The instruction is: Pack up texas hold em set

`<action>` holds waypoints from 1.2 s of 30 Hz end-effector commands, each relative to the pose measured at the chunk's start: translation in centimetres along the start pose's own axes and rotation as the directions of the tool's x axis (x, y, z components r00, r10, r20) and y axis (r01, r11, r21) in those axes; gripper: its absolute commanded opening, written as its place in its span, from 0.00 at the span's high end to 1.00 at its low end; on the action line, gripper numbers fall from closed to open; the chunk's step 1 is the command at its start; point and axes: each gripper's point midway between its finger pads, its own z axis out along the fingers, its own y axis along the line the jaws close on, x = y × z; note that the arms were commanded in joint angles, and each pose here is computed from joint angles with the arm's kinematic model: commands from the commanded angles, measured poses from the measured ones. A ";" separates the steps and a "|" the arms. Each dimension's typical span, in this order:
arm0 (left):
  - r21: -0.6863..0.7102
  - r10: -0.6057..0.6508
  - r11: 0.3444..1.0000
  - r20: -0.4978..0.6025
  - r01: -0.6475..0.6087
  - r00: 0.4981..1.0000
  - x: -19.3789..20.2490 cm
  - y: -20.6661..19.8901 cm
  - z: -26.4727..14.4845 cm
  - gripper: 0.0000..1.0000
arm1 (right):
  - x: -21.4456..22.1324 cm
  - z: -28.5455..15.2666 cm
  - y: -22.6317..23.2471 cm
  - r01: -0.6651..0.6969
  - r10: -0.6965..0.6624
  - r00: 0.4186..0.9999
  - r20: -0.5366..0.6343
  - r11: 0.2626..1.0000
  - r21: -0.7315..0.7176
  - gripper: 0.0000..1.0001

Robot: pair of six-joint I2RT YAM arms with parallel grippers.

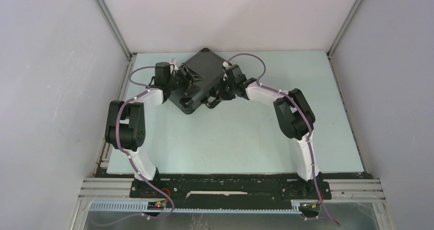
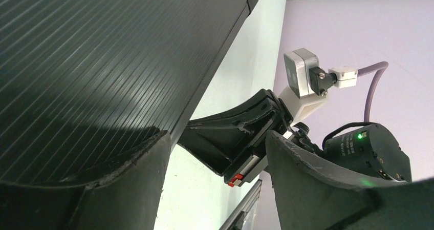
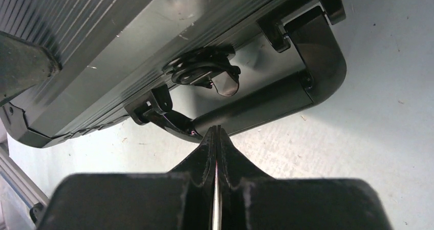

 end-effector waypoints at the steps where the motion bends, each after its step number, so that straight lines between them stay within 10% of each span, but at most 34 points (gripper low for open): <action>1: -0.156 -0.123 0.982 -0.099 0.107 0.987 4.0 4.8 -0.4 0.24 | -2.2 0.0 1.4 0.047 -0.047 0.997 0.069 0.999 0.001 0.98; 36: -0.122 -0.090 0.989 -0.075 0.081 0.993 3.6 3.7 -0.7 0.25 | 0.5 5.4 -3.2 -0.123 0.140 0.988 -0.059 0.964 0.236 1.00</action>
